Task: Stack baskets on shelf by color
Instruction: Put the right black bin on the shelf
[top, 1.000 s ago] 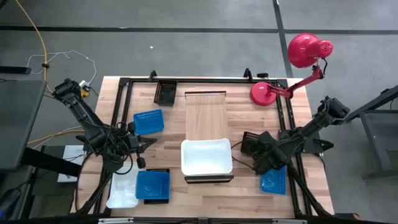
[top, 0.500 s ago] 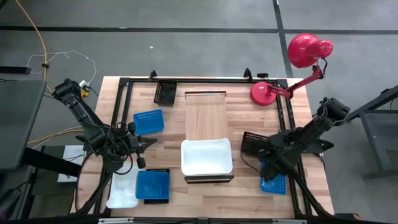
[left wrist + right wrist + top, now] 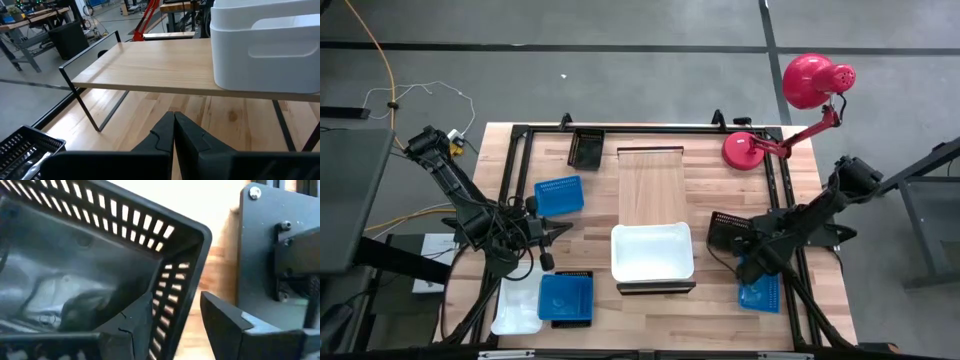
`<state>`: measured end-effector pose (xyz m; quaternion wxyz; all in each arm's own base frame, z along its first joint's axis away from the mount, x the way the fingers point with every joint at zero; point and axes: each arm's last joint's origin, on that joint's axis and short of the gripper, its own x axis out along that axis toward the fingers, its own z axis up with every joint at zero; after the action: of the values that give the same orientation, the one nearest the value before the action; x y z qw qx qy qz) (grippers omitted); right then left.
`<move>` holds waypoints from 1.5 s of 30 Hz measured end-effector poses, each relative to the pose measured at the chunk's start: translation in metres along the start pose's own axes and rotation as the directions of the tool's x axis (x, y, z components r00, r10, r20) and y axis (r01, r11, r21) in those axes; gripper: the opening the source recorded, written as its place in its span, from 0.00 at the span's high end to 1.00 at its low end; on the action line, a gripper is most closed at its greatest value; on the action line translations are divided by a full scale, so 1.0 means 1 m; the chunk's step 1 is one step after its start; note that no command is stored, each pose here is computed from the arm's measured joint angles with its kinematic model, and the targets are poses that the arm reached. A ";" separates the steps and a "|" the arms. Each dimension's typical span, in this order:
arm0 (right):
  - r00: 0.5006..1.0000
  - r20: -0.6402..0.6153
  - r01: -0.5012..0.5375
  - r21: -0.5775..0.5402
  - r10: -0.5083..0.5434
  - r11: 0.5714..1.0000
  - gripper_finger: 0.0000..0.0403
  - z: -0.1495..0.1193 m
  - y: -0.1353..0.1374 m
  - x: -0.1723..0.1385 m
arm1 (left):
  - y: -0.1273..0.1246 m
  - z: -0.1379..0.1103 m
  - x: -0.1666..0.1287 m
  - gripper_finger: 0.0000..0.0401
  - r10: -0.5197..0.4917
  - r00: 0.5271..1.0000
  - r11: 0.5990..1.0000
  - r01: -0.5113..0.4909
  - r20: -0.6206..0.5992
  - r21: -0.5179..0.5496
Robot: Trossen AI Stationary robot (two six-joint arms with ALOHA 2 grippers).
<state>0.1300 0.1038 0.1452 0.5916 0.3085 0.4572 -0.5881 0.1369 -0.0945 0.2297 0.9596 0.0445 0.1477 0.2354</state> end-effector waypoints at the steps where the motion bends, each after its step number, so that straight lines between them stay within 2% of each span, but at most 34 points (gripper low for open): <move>1: 1.000 0.009 -0.008 0.003 0.008 1.000 0.63 0.001 0.000 0.001 | 0.000 0.000 0.000 1.00 0.000 1.000 1.000 0.000 0.000 0.002; 7: 0.999 0.030 -0.021 0.003 0.021 1.000 0.72 0.002 0.001 0.001 | 0.000 0.000 0.000 1.00 0.000 1.000 1.000 0.000 0.000 0.002; 13: 0.999 0.036 -0.026 -0.007 0.027 1.000 0.94 0.002 0.001 0.001 | 0.000 0.000 0.000 1.00 -0.001 1.000 1.000 0.001 0.000 0.000; 15: 0.998 0.041 -0.043 -0.012 0.043 0.999 0.98 0.003 0.001 -0.001 | 0.000 0.000 0.000 1.00 -0.001 1.000 1.000 0.001 0.000 0.000; 19: 0.995 0.035 -0.095 -0.006 0.095 0.995 0.95 0.007 0.000 -0.009 | 0.000 0.000 0.000 1.00 -0.001 1.000 1.000 0.001 0.001 -0.002; 24: 0.989 0.079 -0.127 -0.018 0.128 0.992 0.99 0.016 0.000 -0.031 | 0.000 0.000 0.000 1.00 0.000 1.000 1.000 0.000 0.001 -0.003; 28: 0.991 0.120 -0.058 -0.042 0.062 0.997 1.00 0.028 -0.004 -0.060 | 0.000 0.000 0.000 1.00 0.000 1.000 1.000 0.000 0.002 -0.012; 30: 0.987 0.149 -0.061 -0.046 0.067 0.997 1.00 0.034 -0.005 -0.077 | 0.000 0.000 0.000 1.00 0.000 1.000 1.000 0.000 0.002 -0.012; 32: 0.979 0.163 -0.118 -0.043 0.123 0.992 1.00 0.038 -0.002 -0.093 | 0.000 0.000 0.000 1.00 0.000 1.000 1.000 0.000 0.002 -0.012; 34: 0.958 0.198 -0.201 -0.053 0.208 0.978 1.00 0.043 0.003 -0.105 | 0.000 0.000 0.000 1.00 0.001 1.000 1.000 -0.001 0.002 -0.012; 38: 0.906 0.291 -0.300 -0.069 0.307 0.951 1.00 0.057 0.010 -0.124 | 0.000 0.000 0.000 1.00 0.002 1.000 1.000 -0.002 0.003 -0.012; 45: 0.846 0.410 -0.331 -0.099 0.342 0.938 1.00 0.084 0.021 -0.139 | 0.000 0.000 0.000 1.00 0.000 1.000 1.000 0.000 0.002 -0.012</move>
<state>0.1812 0.0880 0.2998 0.7737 0.2424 0.2648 -0.5221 0.1370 -0.0946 0.2299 0.9600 0.0390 0.1455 0.2361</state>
